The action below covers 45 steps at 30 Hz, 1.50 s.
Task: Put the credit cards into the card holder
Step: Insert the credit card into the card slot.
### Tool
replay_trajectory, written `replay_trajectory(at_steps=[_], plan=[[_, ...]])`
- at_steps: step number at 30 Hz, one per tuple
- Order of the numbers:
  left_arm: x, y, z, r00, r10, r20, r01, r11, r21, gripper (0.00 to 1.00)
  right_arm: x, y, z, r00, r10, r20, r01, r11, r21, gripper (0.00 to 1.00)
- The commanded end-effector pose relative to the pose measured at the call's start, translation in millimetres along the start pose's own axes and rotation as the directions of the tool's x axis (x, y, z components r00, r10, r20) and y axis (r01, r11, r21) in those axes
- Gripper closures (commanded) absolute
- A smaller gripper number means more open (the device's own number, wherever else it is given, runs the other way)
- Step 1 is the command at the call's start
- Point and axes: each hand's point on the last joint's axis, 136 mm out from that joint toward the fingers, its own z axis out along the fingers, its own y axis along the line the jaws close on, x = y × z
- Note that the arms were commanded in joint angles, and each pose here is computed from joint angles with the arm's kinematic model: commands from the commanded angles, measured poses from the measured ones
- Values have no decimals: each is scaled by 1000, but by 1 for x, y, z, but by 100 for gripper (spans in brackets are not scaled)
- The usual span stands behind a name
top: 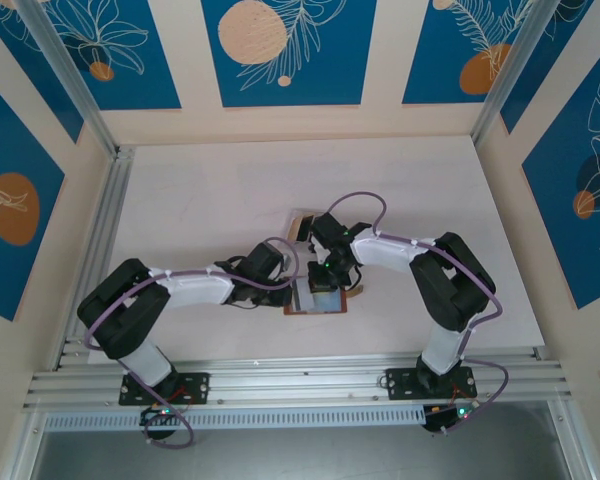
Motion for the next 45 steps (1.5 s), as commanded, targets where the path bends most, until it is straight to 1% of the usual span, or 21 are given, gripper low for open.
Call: replay_trajectory(at_steps=[1,3,5,9,12,16,19,21,24,29,33,40,43,45], plan=[[29,25,14,996,-43,-83,38,997,-62,91,2,30,3,999,7,-31,-11,991,-135,99],[29,24,13,996,-44,-78,40,997,-59,91,6,35,6,999,15,-42,-21,988,-153,99],[29,24,14,996,-46,-77,42,998,-57,91,10,36,12,999,19,-49,-26,989,-145,98],[28,22,14,996,-45,-73,42,998,-52,91,12,37,23,998,19,-54,-27,990,-140,92],[29,24,14,996,-48,-71,44,997,-58,91,6,31,15,1000,-1,-16,0,997,-80,84],[30,28,14,996,-63,-65,58,996,-70,91,0,19,-15,998,-53,29,53,998,26,68],[34,31,16,995,-72,-69,66,995,-77,91,-1,7,-34,998,-53,30,52,997,58,67],[35,32,17,995,-75,-69,70,995,-76,91,-4,1,-43,998,-51,49,49,997,56,65],[38,33,18,994,-82,-72,77,994,-76,91,-10,-5,-46,997,-56,54,53,997,63,63],[38,33,18,994,-82,-73,77,994,-76,91,-18,-18,-32,996,-75,37,69,988,141,61],[38,34,17,994,-84,-74,78,994,-79,91,-19,-23,-20,996,-88,21,83,981,174,60],[37,32,18,994,-86,-72,81,994,-74,91,-10,-51,3,996,-88,-16,88,934,346,59],[37,33,18,994,-84,-74,79,994,-75,91,-2,-53,13,995,-88,-41,97,927,363,59],[38,33,18,994,-84,-76,78,994,-77,91,4,-49,20,995,-82,-57,97,932,348,62]])
